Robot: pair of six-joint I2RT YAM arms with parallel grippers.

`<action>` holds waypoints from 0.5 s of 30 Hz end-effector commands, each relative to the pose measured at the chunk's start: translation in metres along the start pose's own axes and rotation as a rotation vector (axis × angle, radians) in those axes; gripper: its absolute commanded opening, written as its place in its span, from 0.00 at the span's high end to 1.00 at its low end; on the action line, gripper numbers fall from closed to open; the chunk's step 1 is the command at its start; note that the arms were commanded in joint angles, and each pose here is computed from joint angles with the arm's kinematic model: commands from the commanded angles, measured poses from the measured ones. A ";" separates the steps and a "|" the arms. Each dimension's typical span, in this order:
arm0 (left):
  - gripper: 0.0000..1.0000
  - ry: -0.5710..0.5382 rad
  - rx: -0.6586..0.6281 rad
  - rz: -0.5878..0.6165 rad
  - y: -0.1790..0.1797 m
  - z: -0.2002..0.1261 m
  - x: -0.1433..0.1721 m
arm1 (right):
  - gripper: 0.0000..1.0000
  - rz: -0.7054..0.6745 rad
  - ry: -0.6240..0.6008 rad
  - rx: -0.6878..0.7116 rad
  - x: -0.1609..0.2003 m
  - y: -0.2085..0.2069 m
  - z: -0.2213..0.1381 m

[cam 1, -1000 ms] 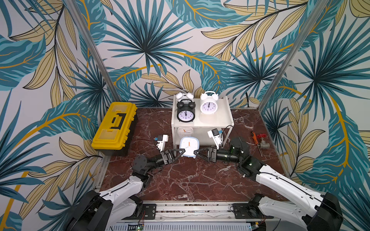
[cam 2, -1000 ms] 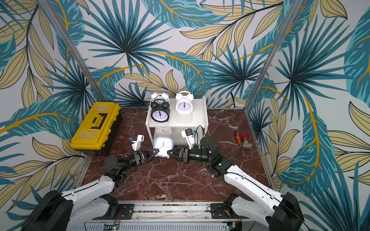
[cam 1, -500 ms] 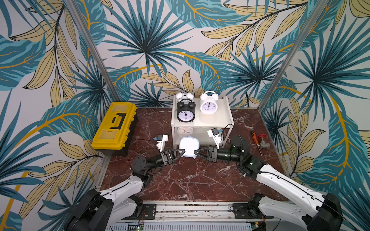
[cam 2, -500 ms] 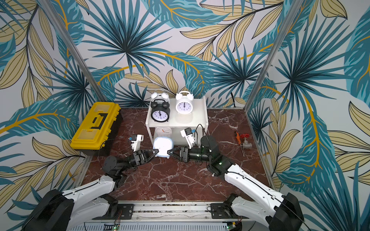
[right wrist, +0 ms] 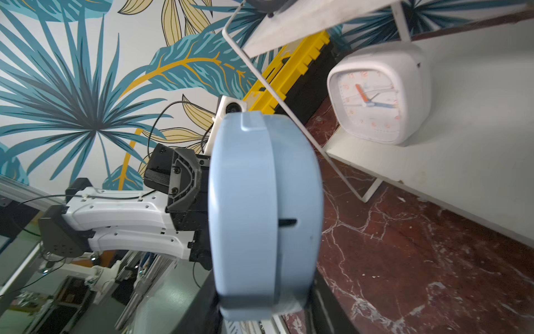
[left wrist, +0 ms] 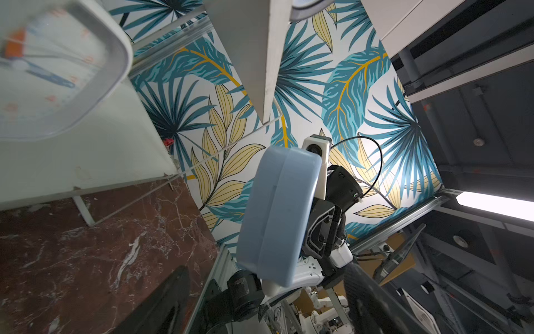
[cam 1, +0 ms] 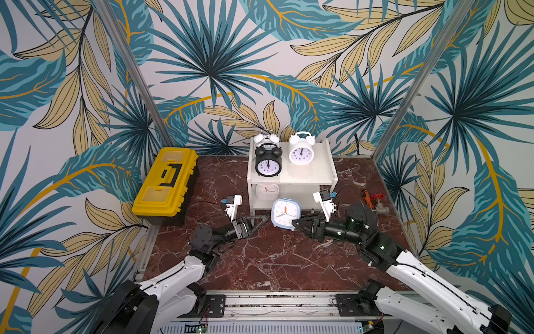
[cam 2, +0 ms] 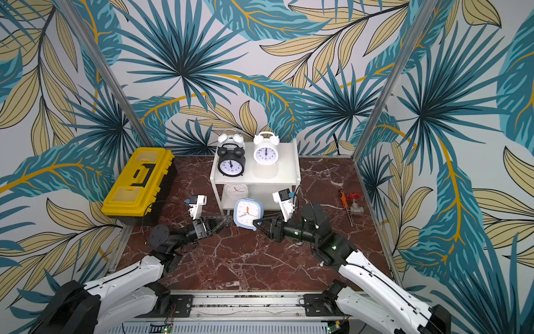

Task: Place the alarm clocks on the shelf by style
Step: Place the alarm on the shelf.

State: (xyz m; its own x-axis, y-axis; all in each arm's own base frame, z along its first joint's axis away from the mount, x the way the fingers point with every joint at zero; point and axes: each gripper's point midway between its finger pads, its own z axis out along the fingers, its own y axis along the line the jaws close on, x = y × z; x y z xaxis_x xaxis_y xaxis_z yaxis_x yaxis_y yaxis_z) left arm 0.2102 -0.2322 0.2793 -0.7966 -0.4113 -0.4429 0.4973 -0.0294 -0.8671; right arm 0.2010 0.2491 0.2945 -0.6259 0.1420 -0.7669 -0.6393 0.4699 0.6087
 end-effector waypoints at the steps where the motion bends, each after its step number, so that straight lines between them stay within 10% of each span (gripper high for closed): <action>1: 0.13 -0.074 -0.132 0.079 0.003 -0.003 -0.021 | 0.77 -0.088 -0.050 0.184 0.008 -0.035 -0.016; 5: 0.11 -0.141 -0.368 0.124 0.024 -0.028 -0.027 | 0.77 -0.121 -0.127 0.299 0.012 -0.060 -0.033; 15: 0.10 -0.163 -0.464 0.138 0.028 -0.047 -0.024 | 0.77 -0.157 -0.220 0.367 0.006 -0.079 -0.031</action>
State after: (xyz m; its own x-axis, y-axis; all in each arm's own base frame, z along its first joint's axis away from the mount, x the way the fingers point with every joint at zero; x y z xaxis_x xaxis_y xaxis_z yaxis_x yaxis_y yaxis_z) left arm 0.2244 -0.1863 0.2510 -0.6690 -0.5236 -0.5275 0.3732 0.3772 -0.8476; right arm 0.2240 0.1848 0.2222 -0.4994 0.1650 -0.8505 -0.4710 0.7722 0.4264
